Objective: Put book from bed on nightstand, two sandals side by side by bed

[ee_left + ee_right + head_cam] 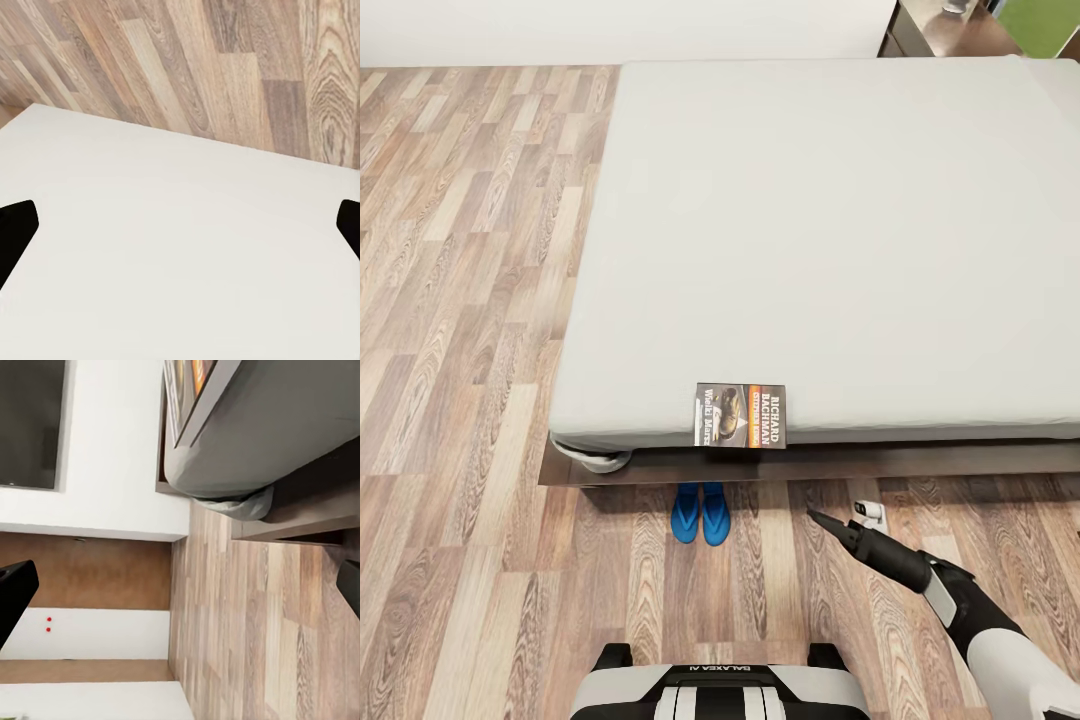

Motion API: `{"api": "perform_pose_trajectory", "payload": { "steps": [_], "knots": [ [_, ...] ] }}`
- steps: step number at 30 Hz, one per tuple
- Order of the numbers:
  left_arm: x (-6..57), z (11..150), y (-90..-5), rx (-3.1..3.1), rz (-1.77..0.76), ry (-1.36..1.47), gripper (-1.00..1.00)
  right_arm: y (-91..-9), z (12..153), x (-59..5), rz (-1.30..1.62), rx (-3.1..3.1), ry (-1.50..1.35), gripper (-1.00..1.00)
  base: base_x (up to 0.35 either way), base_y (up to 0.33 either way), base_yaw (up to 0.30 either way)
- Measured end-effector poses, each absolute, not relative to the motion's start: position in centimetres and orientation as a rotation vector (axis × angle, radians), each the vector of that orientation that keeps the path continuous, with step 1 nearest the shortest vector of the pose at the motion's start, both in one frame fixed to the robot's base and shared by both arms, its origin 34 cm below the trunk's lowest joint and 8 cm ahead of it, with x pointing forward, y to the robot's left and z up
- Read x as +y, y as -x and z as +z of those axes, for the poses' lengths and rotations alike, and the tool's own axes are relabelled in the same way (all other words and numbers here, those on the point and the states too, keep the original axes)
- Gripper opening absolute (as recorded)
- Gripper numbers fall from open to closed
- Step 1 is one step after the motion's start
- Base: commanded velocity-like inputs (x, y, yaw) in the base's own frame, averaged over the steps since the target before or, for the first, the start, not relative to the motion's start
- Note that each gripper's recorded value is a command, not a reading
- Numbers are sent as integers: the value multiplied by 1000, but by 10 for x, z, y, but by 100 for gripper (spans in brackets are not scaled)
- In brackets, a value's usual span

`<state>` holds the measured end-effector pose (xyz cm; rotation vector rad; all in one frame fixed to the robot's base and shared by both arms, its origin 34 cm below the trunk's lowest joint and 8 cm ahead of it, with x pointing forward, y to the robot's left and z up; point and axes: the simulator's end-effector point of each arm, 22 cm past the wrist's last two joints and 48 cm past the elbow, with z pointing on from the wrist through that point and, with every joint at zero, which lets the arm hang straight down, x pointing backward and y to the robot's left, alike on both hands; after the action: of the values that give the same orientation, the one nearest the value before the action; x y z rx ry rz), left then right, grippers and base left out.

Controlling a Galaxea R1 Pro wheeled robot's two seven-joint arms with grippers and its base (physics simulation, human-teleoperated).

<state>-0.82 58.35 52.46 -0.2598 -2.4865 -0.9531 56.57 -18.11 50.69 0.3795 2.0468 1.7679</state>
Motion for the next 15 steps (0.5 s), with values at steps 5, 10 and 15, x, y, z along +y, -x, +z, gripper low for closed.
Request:
{"api": "perform_pose_trajectory", "payload": {
  "steps": [5, 10, 15],
  "knots": [
    [584, 525, 8, -2487, -953, 261, 100, -567, 508, -180, 1769, 2042, -377, 100, 0, 0, 0],
    [583, 524, 8, -2487, -951, 265, 100, -569, 508, -178, 1772, 2039, -377, 100, 0, 0, 0],
    [583, 524, 8, -2487, -950, 266, 100, -570, 508, -177, 1774, 2039, -376, 100, 0, 0, 0]
  ]
}}
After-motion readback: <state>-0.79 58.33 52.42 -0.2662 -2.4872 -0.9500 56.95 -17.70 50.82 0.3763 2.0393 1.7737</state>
